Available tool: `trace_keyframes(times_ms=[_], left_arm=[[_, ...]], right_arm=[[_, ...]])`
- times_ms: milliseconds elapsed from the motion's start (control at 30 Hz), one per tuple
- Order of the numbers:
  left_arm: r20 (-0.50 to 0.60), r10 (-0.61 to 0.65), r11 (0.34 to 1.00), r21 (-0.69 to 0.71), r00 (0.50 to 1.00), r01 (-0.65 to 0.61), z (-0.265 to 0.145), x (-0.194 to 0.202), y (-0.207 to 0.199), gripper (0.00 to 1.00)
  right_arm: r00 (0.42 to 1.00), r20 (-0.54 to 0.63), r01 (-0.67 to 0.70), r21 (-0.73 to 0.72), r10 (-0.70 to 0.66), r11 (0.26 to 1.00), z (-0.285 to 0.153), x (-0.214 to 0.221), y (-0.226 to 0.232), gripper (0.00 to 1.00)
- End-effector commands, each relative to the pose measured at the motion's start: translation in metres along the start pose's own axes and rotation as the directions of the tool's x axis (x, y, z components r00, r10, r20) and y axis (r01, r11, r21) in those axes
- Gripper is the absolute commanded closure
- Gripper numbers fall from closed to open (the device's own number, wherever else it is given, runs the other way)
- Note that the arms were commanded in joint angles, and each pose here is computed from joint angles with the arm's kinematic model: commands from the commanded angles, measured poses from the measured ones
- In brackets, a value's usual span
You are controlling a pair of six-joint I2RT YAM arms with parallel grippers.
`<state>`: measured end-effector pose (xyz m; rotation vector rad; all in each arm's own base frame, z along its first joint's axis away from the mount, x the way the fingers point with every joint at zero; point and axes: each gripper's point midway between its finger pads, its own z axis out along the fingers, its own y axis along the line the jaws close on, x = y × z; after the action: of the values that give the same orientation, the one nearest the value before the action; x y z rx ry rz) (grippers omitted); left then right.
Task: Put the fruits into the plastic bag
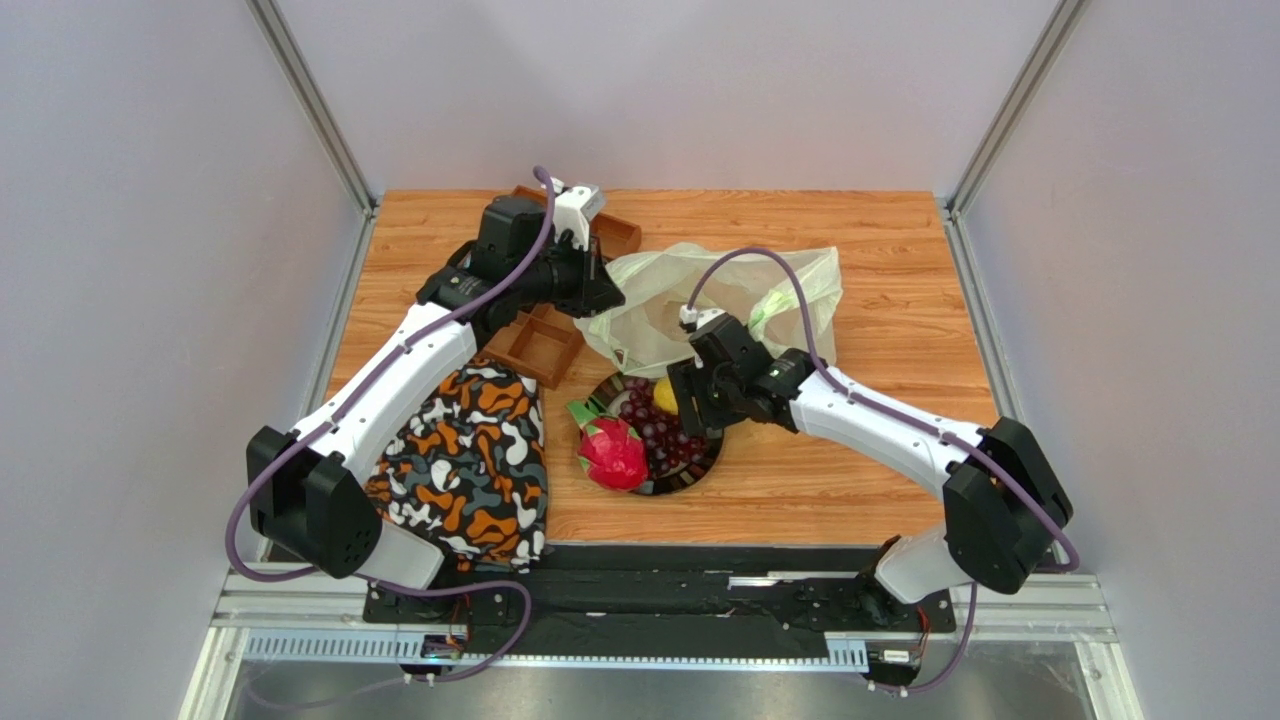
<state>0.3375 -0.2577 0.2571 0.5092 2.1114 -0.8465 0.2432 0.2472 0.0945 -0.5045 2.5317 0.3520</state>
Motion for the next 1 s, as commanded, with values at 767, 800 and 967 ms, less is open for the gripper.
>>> trace_keyframes(times_ms=[767, 800, 967], left_arm=[[0.028, 0.016, 0.999, 0.029, 0.999, -0.017, 0.0, -0.007, -0.004, 1.0], [0.033, 0.02, 0.999, 0.03, 0.999, -0.021, -0.001, -0.008, -0.005, 1.0], [0.032, 0.02, 0.999, 0.031, 0.999, -0.021, -0.001, -0.008, -0.006, 1.0]], right_arm=[[0.952, 0.146, -0.254, -0.123, 0.27, 0.959, 0.007, -0.042, -0.033, 0.54], [0.95, 0.157, -0.251, -0.123, 0.269, 0.96, 0.007, -0.045, -0.034, 0.55], [0.953, 0.167, -0.235, -0.119, 0.253, 0.965, 0.01, -0.048, -0.036, 0.56]])
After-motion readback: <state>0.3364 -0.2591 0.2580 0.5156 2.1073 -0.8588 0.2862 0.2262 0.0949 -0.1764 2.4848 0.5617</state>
